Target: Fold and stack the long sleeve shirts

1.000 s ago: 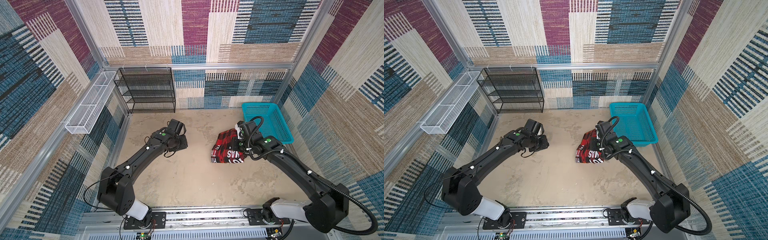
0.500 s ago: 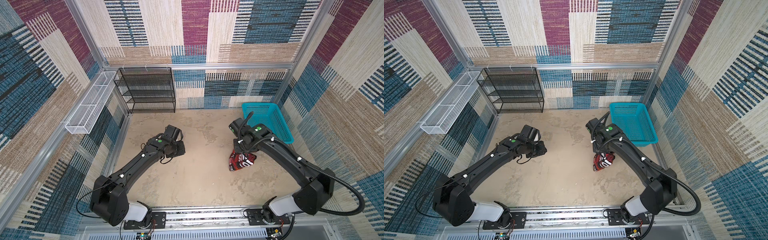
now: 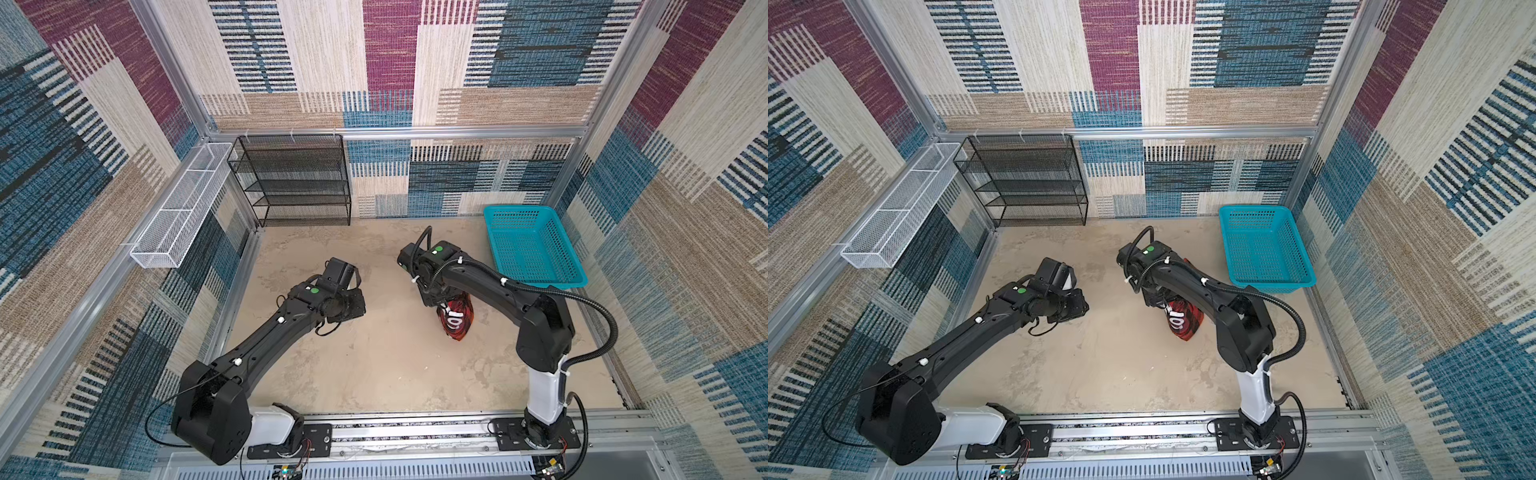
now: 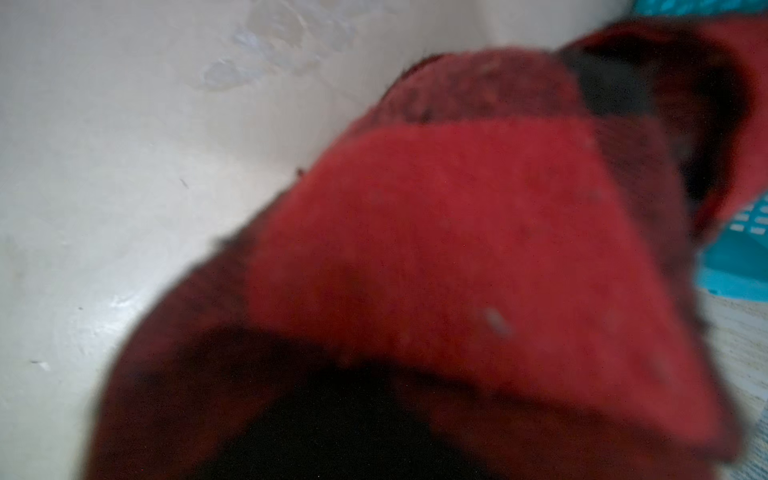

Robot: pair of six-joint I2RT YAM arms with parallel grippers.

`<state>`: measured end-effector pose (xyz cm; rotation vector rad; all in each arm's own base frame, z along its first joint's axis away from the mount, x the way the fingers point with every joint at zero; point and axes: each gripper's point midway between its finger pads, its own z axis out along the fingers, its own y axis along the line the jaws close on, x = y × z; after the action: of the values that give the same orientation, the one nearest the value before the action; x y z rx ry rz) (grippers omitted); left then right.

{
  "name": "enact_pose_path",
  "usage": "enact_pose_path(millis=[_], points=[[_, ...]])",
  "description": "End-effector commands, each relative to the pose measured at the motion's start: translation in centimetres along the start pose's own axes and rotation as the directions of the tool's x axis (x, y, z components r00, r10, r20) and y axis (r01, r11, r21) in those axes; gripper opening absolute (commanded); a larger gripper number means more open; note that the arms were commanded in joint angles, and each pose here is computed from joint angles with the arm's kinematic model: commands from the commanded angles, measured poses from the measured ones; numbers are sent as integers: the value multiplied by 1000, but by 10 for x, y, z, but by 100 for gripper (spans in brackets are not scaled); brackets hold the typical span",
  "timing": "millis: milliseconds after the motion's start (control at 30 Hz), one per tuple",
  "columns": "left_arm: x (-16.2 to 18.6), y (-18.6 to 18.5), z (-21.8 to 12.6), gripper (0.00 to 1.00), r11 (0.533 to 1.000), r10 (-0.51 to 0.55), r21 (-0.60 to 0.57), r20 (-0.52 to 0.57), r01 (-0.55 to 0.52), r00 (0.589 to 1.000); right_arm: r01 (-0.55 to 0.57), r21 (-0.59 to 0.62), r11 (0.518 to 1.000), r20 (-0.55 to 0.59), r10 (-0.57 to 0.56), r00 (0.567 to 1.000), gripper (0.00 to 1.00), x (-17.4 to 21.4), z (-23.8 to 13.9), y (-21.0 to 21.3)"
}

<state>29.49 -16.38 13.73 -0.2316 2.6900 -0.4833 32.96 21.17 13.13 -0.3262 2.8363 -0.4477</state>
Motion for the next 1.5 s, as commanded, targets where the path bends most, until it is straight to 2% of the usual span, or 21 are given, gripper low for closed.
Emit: enact_pose_path(millis=[0, 67, 167, 200, 333, 433, 567, 633, 767, 833, 933, 1067, 1233, 1467], points=[[1, 7, -1, 30, 999, -34, -8, 5, 34, 999, 38, -13, 999, -1, -38, 999, 18, -8, 6, 20], [2, 14, -4, 29, 998, -60, -13, 18, 60, 998, 52, -19, 998, -16, -53, 998, 28, -11, 16, 36], [2, 28, -13, 29, 995, -98, -20, 62, 99, 993, 52, -62, 997, -24, -54, 998, 48, -20, 31, 63], [2, 33, -18, 29, 994, -108, -25, 77, 110, 991, 51, -92, 994, -16, -52, 998, 57, -24, 34, 74], [3, 50, -32, 29, 988, -141, -43, 120, 147, 983, 41, -299, 953, 64, -23, 998, 80, -49, 21, 122], [1, 55, -38, 30, 986, -156, -37, 139, 162, 978, 47, -421, 906, 127, 7, 992, 89, -65, -4, 140], [-3, 48, -32, 29, 986, -164, -4, 124, 166, 979, 49, -469, 882, 208, 56, 977, 90, -72, -38, 129], [-5, 38, -25, 25, 984, -176, 45, 104, 172, 979, 37, -484, 874, 246, 95, 965, 89, -70, -54, 117], [-9, 7, -8, 16, 976, -171, 145, 58, 161, 983, -27, -513, 858, 294, 205, 934, 81, -52, -74, 76], [-11, -15, -3, 14, 977, -127, 179, 55, 116, 990, -91, -502, 860, 283, 263, 922, 73, -36, -65, 48], [-13, -55, 6, 13, 976, -44, 213, 47, 33, 998, -172, -517, 839, 252, 341, 906, 65, -16, -43, 10], [-18, -100, 22, 12, 959, 10, 281, 28, -17, 1000, -256, -492, 832, 214, 400, 891, 65, 2, -8, -29], [-14, -136, 54, 8, 944, 59, 327, -27, -47, 998, -305, -481, 822, 207, 445, 872, 63, 9, 15, -56], [0, -160, 91, 4, 936, 118, 343, -87, -82, 989, -352, -447, 822, 198, 475, 857, 66, 16, 35, -74]])
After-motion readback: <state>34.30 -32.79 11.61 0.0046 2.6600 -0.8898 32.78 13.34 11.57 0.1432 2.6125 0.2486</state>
